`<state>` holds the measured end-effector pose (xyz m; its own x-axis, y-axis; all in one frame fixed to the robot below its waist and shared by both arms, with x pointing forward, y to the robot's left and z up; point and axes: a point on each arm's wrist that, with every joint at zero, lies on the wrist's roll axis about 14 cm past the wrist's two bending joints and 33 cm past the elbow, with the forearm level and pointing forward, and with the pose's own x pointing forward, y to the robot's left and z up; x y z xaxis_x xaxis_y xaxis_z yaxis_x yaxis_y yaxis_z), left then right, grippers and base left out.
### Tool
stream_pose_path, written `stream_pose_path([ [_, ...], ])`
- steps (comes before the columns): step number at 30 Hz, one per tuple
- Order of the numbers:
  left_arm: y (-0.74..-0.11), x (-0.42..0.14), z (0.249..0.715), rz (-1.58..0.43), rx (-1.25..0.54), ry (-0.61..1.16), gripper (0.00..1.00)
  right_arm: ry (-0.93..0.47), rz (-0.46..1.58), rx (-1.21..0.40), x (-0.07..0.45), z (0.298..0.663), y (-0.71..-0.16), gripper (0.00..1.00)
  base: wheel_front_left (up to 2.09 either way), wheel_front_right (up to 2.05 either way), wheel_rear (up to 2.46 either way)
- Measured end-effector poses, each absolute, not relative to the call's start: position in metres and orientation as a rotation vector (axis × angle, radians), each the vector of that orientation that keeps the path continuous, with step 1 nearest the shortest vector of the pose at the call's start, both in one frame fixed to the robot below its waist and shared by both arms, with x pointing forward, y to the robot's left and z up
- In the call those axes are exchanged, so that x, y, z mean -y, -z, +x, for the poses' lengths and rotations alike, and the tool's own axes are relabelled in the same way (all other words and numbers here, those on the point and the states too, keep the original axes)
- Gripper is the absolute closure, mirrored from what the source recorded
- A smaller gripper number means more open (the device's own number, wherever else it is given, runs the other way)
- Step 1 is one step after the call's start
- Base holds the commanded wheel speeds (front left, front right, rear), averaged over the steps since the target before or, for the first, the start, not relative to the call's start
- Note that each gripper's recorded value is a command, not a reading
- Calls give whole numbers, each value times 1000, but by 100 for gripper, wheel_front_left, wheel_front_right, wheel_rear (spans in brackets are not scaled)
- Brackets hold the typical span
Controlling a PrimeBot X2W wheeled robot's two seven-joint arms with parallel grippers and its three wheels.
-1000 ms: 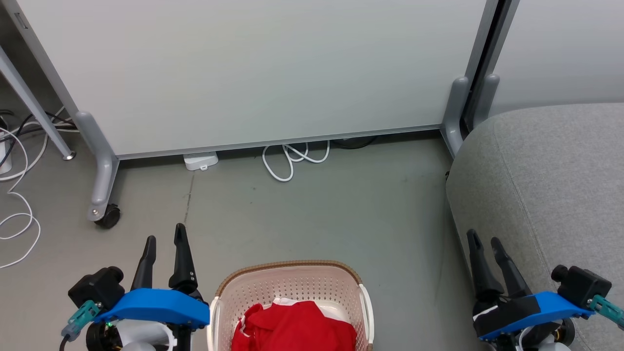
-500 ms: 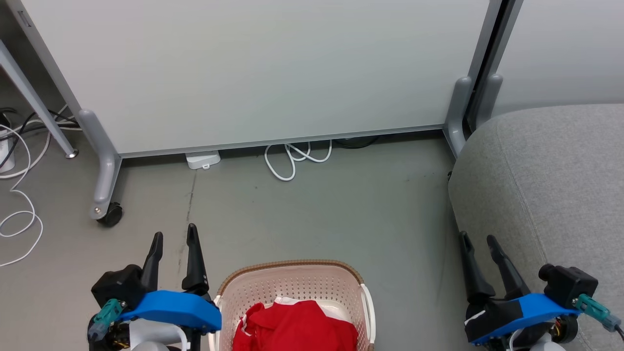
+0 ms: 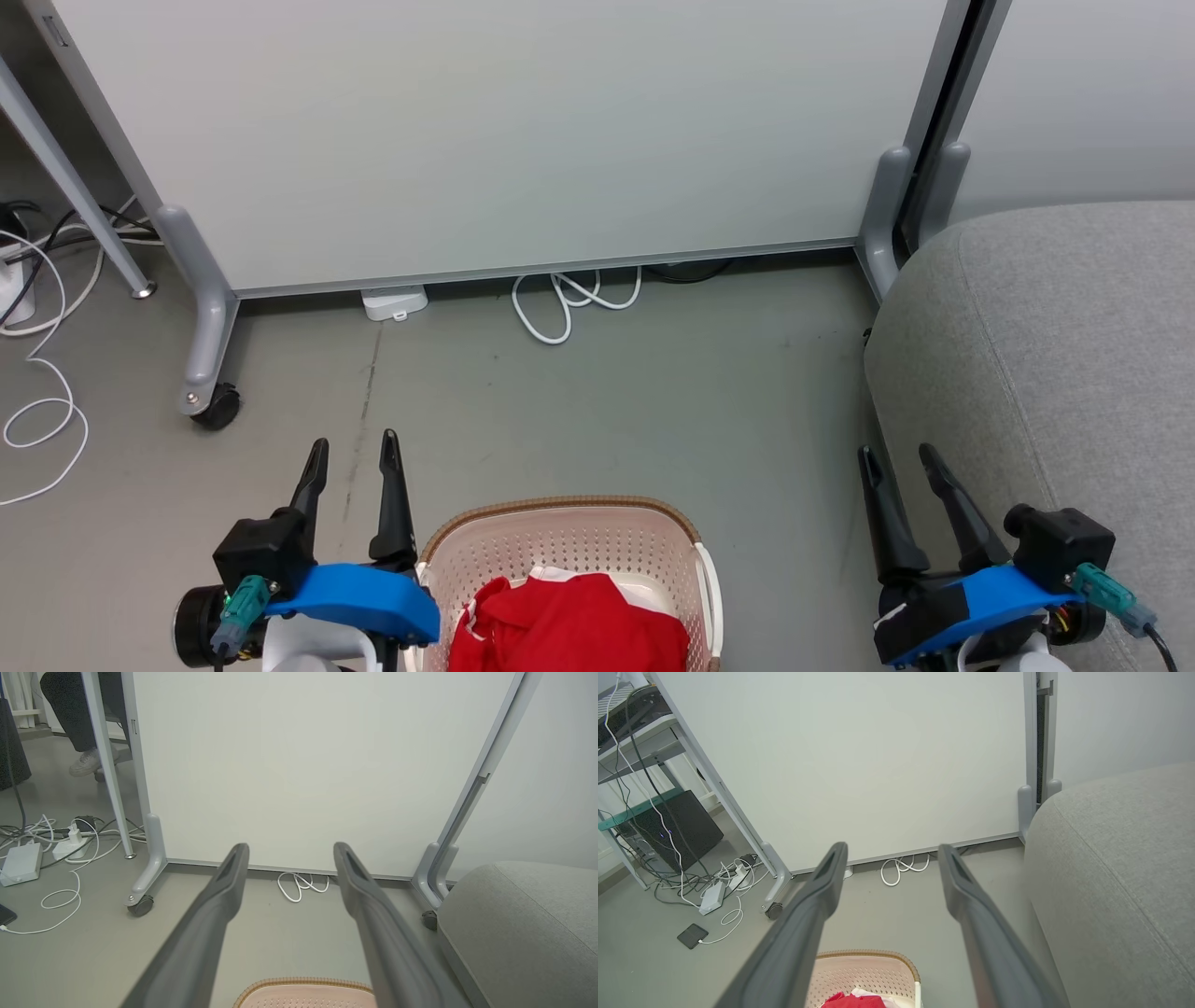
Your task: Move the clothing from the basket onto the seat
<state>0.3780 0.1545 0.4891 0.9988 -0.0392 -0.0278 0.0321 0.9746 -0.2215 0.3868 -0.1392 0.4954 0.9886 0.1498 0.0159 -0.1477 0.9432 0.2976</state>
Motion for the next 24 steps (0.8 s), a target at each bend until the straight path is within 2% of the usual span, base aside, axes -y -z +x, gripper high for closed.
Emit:
stream_pose_path([
  [24, -490, -138, 377, -77, 4, 128, 0, -221, 118, 19, 123, 386, -495, 0, 0, 0, 0],
])
